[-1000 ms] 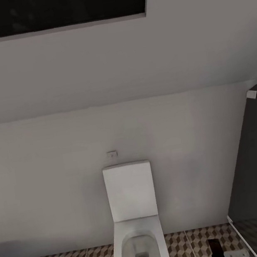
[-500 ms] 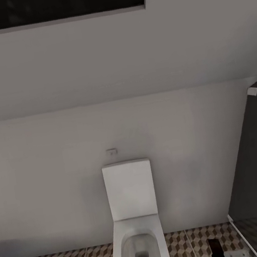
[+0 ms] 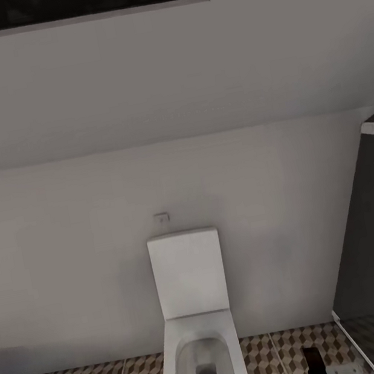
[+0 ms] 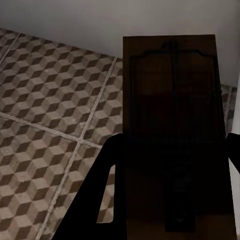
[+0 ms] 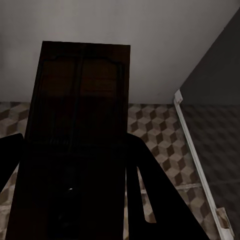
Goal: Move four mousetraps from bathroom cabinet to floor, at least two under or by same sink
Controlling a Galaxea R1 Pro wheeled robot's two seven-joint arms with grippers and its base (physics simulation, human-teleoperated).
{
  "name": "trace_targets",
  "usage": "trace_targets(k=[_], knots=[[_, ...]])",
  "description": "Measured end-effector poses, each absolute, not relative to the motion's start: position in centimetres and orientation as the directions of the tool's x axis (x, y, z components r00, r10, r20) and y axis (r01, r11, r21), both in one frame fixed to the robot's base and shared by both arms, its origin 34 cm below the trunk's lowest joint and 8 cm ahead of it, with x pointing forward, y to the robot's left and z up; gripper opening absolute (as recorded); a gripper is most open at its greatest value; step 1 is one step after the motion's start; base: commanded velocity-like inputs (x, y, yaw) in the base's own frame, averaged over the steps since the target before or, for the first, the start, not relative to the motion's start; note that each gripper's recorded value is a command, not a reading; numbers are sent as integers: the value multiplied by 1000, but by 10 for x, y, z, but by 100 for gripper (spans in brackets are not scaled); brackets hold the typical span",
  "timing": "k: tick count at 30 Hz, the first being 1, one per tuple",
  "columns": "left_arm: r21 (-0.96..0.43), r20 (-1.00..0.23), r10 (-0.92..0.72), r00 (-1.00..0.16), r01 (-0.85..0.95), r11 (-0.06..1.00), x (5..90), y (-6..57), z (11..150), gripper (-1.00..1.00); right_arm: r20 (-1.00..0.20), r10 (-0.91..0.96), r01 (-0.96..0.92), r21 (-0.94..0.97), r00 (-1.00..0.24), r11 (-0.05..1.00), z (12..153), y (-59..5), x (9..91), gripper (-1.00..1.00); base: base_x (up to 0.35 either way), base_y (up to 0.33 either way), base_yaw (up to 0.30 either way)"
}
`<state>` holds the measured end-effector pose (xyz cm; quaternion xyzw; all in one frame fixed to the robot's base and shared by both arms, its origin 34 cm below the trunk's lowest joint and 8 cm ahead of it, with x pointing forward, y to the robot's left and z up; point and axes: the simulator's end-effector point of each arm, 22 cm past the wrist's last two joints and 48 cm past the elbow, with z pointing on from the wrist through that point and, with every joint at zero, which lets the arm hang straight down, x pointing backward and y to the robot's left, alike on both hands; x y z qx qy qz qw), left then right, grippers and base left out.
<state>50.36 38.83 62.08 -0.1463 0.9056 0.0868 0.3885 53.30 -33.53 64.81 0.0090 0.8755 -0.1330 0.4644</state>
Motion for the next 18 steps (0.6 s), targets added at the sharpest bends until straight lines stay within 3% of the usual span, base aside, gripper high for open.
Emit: trace_targets(k=[18], knots=[[43, -730, -197, -654, -332, 942, 505, 388, 594, -100, -816, -107, 141, -224, -569, 964, 621, -335, 534, -100, 0, 0, 0]])
